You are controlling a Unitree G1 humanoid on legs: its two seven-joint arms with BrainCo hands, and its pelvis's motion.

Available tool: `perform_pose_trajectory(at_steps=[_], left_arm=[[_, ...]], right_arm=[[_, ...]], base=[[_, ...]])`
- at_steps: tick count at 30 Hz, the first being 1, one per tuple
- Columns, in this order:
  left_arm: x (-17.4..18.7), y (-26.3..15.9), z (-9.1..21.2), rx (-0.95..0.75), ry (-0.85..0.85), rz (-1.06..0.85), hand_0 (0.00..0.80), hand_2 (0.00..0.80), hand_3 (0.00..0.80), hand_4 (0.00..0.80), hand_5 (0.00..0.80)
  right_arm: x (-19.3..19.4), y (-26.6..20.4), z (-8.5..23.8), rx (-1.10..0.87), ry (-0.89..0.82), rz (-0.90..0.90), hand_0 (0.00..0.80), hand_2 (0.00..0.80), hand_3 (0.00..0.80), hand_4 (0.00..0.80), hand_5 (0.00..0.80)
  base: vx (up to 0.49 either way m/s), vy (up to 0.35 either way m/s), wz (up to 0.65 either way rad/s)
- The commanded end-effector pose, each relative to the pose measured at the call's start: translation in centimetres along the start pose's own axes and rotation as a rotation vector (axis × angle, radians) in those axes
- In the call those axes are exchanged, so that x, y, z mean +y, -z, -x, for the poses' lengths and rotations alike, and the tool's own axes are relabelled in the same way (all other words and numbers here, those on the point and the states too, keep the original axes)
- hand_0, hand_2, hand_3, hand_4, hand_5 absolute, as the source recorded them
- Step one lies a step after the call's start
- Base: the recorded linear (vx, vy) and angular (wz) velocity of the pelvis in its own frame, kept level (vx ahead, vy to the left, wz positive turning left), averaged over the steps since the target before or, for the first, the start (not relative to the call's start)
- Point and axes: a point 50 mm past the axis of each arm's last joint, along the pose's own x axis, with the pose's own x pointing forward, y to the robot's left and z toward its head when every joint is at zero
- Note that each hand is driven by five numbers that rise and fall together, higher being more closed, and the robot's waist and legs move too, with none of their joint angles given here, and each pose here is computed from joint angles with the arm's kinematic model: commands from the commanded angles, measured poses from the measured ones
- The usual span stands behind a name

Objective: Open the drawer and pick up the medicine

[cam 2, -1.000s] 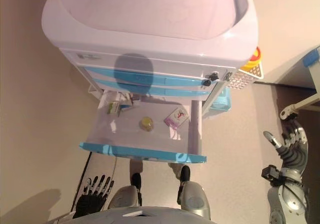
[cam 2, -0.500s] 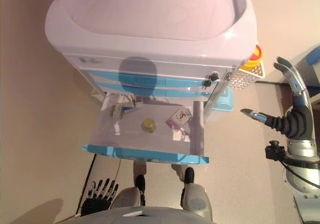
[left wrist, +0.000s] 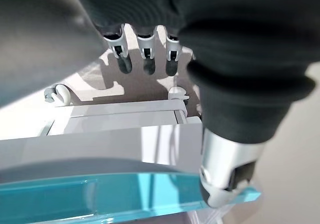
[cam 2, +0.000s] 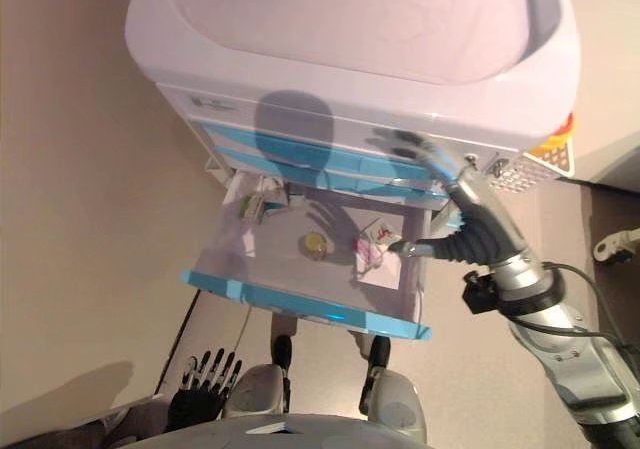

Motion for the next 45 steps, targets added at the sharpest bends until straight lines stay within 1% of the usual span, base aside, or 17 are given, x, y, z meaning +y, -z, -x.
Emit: perform_pose_trajectory(at_steps=[1, 7, 11, 17, 22, 28, 38, 45], left_arm=[[-0.8, -2.0, -0.7, -0.030, 0.067, -0.067, 0.000, 0.000, 0.000, 0.000, 0.000], [-1.9, -2.5, -1.9, -0.020, 0.102, -0.084, 0.000, 0.000, 0.000, 0.000, 0.000], [-2.5, -2.6, -2.6, -0.013, 0.125, -0.098, 0.000, 0.000, 0.000, 0.000, 0.000], [-3.2, -2.8, -3.2, 0.003, 0.145, -0.114, 0.000, 0.000, 0.000, 0.000, 0.000], [-3.8, -2.8, -3.7, 0.017, 0.167, -0.131, 0.000, 0.000, 0.000, 0.000, 0.000], [-4.1, -2.8, -4.0, 0.027, 0.176, -0.144, 0.000, 0.000, 0.000, 0.000, 0.000], [-4.6, -2.7, -4.4, 0.032, 0.191, -0.143, 0.000, 0.000, 0.000, 0.000, 0.000], [-4.7, -2.5, -4.5, 0.041, 0.188, -0.135, 0.000, 0.000, 0.000, 0.000, 0.000]], right_arm=[[-0.1, -2.1, -2.1, -0.149, -0.048, 0.041, 0.000, 0.000, 0.000, 0.000, 0.000], [2.5, -1.2, -3.9, -0.136, -0.179, 0.103, 0.000, 0.000, 0.000, 0.000, 0.000], [3.5, -0.5, -5.0, -0.110, -0.220, 0.121, 0.000, 0.000, 0.000, 0.000, 0.000], [4.7, 0.5, -5.6, -0.069, -0.254, 0.154, 0.000, 0.000, 0.000, 0.000, 0.000], [5.6, 1.8, -5.9, -0.014, -0.282, 0.210, 0.000, 0.000, 0.000, 0.000, 0.000], [6.5, 3.5, -5.9, 0.062, -0.306, 0.230, 0.000, 0.000, 0.000, 0.000, 0.000], [7.6, 5.8, -5.4, 0.137, -0.325, 0.299, 0.000, 0.000, 0.000, 0.000, 0.000], [8.0, 6.9, -5.0, 0.177, -0.336, 0.314, 0.000, 0.000, 0.000, 0.000, 0.000]], base=[[-0.058, -0.034, 0.11], [-0.056, -0.028, 0.11], [-0.049, -0.014, 0.15], [-0.030, -0.005, 0.10], [-0.008, -0.001, 0.05], [-0.009, 0.001, 0.02], [-0.018, 0.009, 0.01], [0.000, 0.000, 0.00]])
